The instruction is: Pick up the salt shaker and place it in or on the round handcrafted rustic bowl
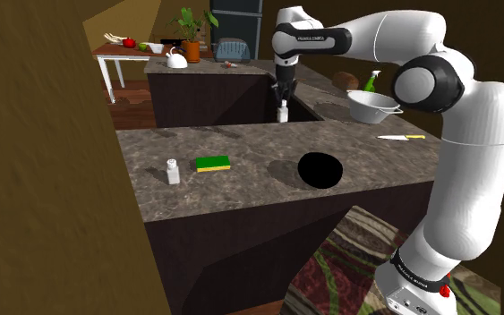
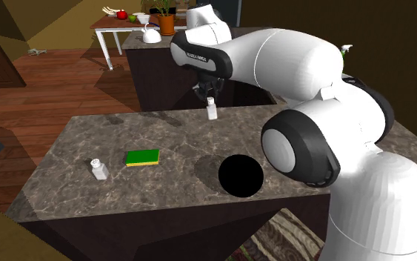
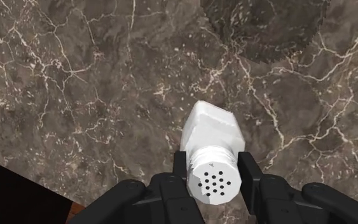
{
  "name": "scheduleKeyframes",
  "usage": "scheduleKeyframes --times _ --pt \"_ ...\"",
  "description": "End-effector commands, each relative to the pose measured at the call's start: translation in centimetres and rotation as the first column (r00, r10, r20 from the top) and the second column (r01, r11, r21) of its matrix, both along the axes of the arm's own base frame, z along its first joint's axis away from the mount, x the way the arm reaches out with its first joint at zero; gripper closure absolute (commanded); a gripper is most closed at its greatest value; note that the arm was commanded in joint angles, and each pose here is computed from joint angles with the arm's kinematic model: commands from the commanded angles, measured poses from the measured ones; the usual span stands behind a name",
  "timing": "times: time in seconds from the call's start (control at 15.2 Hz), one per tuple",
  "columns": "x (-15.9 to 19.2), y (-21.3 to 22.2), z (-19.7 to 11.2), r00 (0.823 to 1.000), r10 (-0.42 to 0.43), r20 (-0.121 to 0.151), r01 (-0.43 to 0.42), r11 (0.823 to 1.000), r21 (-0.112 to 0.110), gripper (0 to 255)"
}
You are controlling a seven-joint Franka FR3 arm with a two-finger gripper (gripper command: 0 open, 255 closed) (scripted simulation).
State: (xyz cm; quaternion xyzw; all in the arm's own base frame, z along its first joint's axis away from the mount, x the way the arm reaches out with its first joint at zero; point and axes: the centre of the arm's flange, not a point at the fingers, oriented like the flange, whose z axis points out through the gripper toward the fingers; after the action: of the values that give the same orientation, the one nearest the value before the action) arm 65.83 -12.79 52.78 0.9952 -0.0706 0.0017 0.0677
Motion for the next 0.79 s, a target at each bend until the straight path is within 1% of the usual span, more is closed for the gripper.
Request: scheduleKeyframes --times 0.0,0.73 --pt "0.1 -0.1 0.9 1.000 0.000 0.000 0.000 1.000 0.000 255" --pt "-14.0 2.7 3.1 1.000 0.000 0.000 0.000 1.000 0.000 255"
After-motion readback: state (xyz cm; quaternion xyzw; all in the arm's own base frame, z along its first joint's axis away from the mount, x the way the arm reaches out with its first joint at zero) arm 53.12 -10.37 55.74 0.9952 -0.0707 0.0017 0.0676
